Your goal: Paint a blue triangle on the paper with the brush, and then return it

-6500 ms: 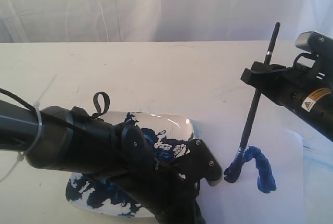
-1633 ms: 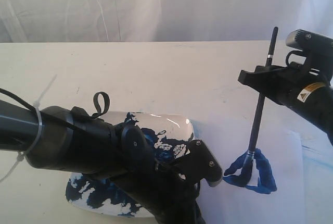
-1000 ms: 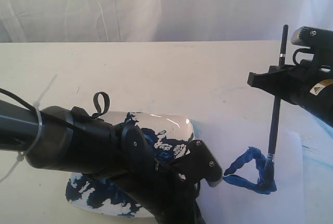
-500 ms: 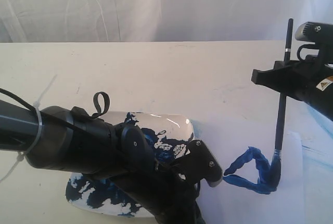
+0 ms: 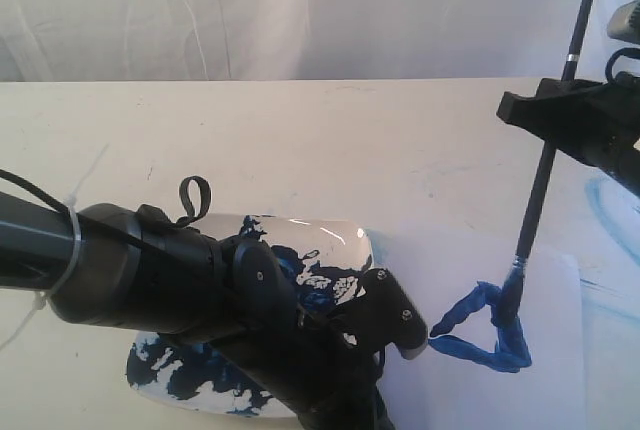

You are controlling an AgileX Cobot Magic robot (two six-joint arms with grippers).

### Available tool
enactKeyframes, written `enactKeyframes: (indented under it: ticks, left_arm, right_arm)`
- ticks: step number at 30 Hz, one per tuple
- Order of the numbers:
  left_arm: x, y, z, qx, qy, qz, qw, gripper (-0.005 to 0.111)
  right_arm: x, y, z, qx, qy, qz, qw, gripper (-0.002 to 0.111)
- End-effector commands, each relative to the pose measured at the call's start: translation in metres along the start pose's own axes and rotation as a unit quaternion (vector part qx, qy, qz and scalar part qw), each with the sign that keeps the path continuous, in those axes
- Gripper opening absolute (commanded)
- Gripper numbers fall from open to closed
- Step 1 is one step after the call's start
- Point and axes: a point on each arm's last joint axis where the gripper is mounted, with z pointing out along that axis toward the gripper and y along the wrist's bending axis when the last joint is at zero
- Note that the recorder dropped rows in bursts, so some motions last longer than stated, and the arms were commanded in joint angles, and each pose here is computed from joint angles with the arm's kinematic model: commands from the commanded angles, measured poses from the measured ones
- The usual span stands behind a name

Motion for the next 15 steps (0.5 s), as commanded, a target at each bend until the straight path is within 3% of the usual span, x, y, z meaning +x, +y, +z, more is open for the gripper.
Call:
enactKeyframes:
  ticks: [1, 7, 15]
  left_arm:
    - [0.006, -0.003, 0.003, 0.014, 0.015, -0.001, 1.0, 0.0]
    - [0.006, -0.003, 0.003, 0.014, 0.015, -0.001, 1.0, 0.0]
    - [0.006, -0.003, 0.003, 0.015, 0.016, -0.001, 1.0, 0.0]
  right_arm:
    - [-0.003, 0.016, 0.0, -0.061, -0.027, 0.014, 0.998, 0.0]
    - [0.005, 0.033, 0.019, -0.089, -0.004, 0.011, 0.996, 0.0]
    - [0.022, 0.034, 0.032, -0.087, 0.028, 0.005, 0.996, 0.0]
